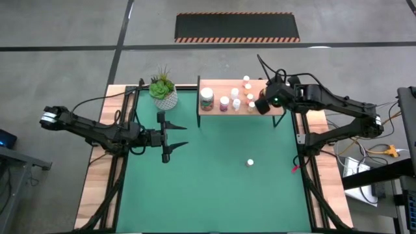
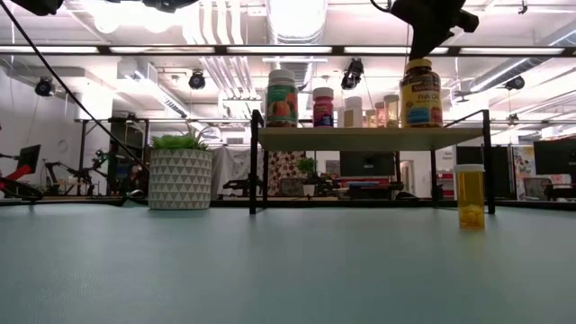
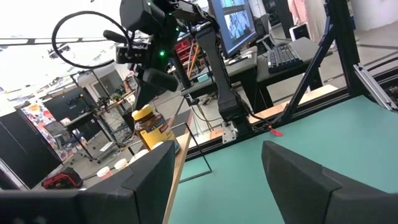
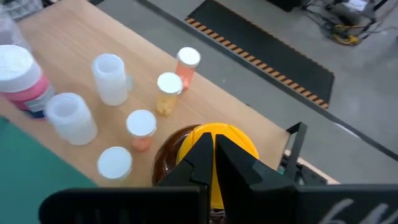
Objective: Pick and place medicine bottles onto shelf by color
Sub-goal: Adjust the large yellow medicine bottle on the shelf
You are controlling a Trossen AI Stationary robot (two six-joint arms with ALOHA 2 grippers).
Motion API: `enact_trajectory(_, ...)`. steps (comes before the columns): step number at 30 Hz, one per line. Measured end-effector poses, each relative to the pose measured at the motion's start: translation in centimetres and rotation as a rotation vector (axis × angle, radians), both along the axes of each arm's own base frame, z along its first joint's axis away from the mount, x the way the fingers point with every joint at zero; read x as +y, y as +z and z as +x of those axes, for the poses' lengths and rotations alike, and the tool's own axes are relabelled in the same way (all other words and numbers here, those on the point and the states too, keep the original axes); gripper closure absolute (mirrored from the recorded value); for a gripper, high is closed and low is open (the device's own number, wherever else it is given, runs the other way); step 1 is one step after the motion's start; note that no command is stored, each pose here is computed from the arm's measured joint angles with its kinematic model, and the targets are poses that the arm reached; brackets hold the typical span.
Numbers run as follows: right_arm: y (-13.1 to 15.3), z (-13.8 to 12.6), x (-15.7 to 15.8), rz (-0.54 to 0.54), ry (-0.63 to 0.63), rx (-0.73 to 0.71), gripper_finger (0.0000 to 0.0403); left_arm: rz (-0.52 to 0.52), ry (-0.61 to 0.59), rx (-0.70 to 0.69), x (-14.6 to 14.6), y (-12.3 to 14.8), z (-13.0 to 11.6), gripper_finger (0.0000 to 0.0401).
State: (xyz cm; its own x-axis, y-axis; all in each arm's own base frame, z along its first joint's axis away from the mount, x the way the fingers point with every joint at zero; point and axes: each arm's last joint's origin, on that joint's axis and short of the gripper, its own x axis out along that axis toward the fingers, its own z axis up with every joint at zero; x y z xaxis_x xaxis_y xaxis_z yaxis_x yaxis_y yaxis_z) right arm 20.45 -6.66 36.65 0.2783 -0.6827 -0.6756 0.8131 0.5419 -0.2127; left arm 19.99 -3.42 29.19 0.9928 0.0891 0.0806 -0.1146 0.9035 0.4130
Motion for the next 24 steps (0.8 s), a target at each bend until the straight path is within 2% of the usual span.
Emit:
enact_trajectory(16, 0.4, -0.3, 0.3, 0.011, 0.021, -0.036, 0.039, 0.0, 0.0, 0.0, 0.0, 0.0, 0.0, 0.0177)
enact_trajectory(24, 1.5, -0.3, 0.3, 0.003, 0.037, -0.059, 0.039, 0.0, 0.0, 0.0, 0.0, 0.0, 0.0, 0.0177)
